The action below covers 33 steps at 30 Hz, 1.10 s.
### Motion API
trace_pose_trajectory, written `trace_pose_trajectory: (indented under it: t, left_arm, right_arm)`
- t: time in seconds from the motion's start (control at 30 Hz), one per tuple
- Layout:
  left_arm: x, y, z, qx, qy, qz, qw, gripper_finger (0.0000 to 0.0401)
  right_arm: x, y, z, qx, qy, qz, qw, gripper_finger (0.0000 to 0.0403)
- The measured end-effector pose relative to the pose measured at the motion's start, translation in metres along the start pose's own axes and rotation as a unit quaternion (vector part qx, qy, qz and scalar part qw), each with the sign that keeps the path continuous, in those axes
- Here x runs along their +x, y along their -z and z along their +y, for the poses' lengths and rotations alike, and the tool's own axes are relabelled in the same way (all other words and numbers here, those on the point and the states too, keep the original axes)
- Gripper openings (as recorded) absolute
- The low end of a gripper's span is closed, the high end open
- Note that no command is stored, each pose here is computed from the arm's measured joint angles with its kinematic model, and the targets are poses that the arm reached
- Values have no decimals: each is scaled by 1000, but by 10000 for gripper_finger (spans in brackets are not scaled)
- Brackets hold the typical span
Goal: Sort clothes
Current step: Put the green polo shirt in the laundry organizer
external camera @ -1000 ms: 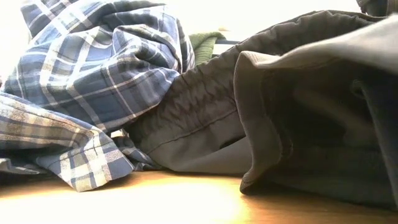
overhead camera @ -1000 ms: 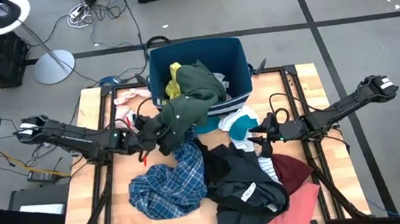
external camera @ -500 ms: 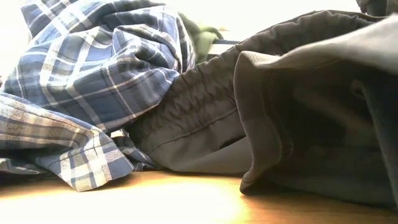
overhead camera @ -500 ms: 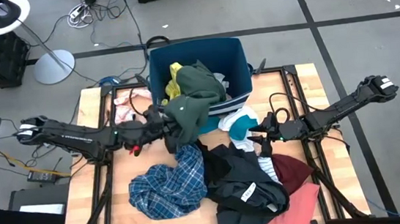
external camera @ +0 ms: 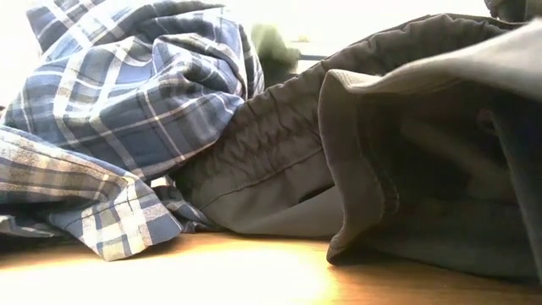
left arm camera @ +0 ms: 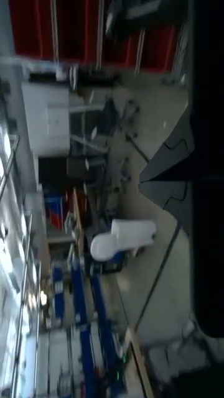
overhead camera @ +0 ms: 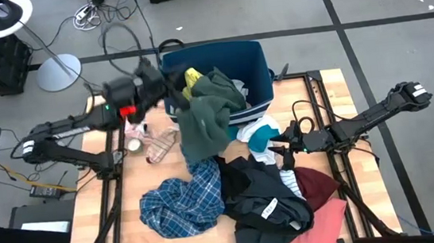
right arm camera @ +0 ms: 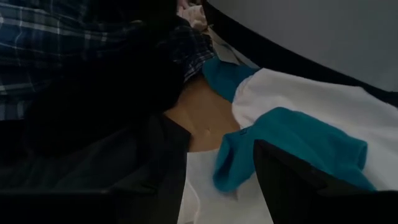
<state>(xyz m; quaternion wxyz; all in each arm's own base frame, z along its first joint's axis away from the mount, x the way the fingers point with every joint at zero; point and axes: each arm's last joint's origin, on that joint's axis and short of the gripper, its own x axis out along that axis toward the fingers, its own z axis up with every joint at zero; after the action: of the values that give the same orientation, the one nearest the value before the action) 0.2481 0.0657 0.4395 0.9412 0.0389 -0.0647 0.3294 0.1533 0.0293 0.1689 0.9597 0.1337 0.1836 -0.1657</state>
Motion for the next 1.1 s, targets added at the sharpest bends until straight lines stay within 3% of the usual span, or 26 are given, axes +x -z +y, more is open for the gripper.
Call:
trace_pose_trajectory:
  t: [0.17, 0.4, 0.77, 0.93, 1.1]
  left_arm:
    - [16, -2, 7, 9, 15, 79, 997, 1]
    - [7, 13, 4, 23, 26, 178, 983, 4]
    - [-40, 13, -20, 25, 31, 183, 982, 2]
    - [-73, 36, -29, 17, 28, 194, 980, 2]
    - [-91, 87, -39, -9, 6, 238, 971, 2]
  right_arm:
    - [1, 0, -1, 1, 4, 0, 1000, 187]
    - [1, 3, -3, -4, 11, 15, 1000, 187]
    - [1, 3, -3, -4, 10, 17, 1000, 187]
    - [1, 3, -3, 1, 4, 20, 1000, 187]
    - [1, 3, -3, 5, 3, 21, 1000, 187]
